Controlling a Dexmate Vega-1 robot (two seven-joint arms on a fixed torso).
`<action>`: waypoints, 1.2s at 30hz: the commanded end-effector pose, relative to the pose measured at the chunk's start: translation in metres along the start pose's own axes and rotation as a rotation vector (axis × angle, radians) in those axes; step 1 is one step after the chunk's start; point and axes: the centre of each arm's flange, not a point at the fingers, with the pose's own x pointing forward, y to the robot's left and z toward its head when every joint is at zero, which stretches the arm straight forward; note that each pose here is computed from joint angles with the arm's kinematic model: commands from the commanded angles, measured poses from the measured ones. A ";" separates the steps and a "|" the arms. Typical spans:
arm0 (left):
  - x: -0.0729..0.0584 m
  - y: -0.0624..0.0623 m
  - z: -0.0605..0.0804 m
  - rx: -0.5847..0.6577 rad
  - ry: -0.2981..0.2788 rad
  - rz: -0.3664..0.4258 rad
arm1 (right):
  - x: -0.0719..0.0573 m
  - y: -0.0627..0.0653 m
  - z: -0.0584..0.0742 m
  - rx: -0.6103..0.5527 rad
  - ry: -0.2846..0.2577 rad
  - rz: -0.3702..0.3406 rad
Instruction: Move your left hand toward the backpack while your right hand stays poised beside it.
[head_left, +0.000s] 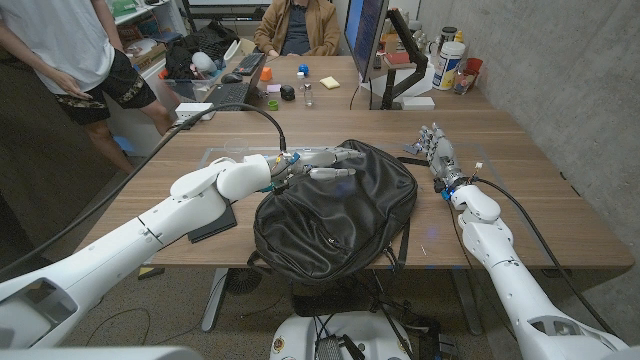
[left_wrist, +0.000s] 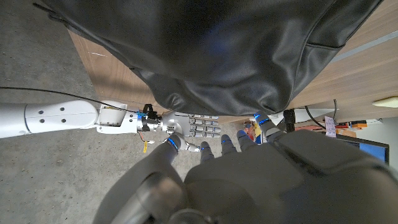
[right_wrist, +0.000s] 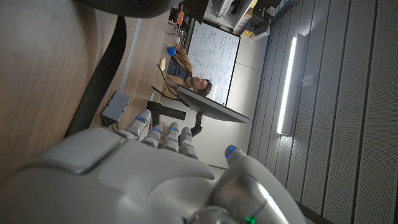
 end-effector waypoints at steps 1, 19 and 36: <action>0.000 -0.003 -0.001 -0.002 0.006 -0.020 | 0.000 0.001 -0.001 -0.001 0.003 0.001; 0.000 -0.003 -0.003 -0.003 0.010 -0.034 | 0.001 0.002 -0.001 -0.003 0.007 0.002; 0.002 -0.006 -0.009 -0.009 0.009 -0.057 | 0.004 0.004 -0.003 -0.004 0.011 -0.005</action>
